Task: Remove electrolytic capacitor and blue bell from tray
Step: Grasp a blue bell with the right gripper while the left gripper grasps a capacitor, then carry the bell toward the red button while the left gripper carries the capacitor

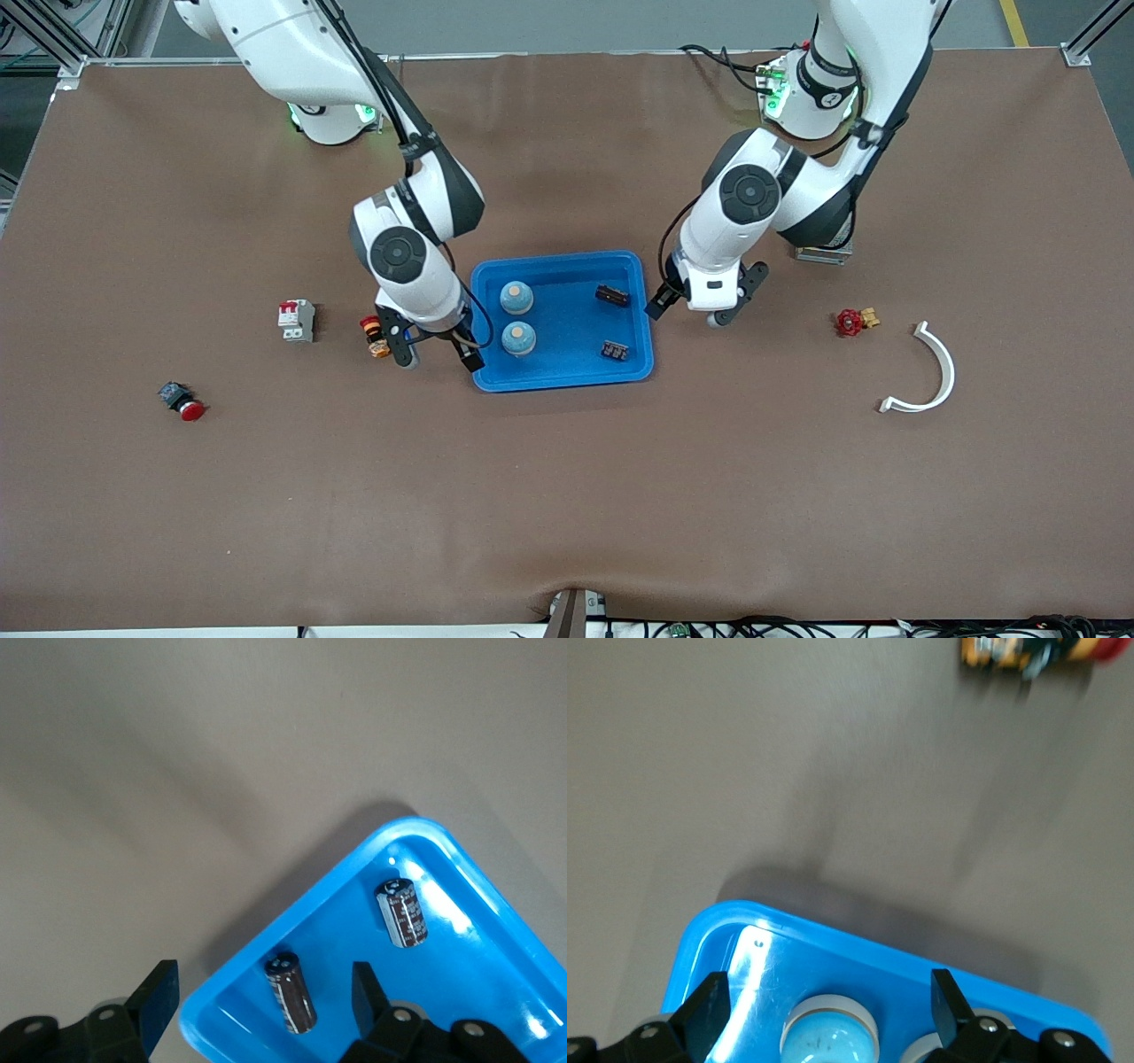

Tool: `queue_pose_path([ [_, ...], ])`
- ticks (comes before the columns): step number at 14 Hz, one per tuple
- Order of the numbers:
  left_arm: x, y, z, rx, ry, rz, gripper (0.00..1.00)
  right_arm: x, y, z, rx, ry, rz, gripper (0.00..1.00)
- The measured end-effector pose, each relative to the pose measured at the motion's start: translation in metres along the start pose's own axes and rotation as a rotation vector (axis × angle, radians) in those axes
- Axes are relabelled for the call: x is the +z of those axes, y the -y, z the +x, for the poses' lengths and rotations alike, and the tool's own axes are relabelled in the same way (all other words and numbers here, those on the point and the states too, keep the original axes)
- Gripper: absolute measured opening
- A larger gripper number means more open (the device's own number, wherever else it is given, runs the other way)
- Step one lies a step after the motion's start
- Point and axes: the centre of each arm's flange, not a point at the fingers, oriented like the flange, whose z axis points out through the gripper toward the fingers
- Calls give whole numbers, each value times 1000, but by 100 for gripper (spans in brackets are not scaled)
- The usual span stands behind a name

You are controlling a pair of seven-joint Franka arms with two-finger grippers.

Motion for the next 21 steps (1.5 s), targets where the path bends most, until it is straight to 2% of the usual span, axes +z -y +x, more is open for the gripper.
queue_pose_path([
  [2,12,-8,-13,-24,-17,4,75,13,6,-12,48,-2,-4,100],
  [5,28,-23,-32,-75,-50,6,70,24,10,-25,58,-4,-7,100],
  [8,47,-30,-46,-112,-47,20,64,33,8,-37,60,-4,-2,100],
  [17,86,-25,-72,-193,-34,76,63,52,-2,-72,64,-7,-4,100],
  [19,97,-22,-71,-201,-30,95,61,55,-3,-74,67,-8,-6,96],
  [21,104,-22,-71,-204,-26,103,59,54,0,-70,75,-7,7,77],
])
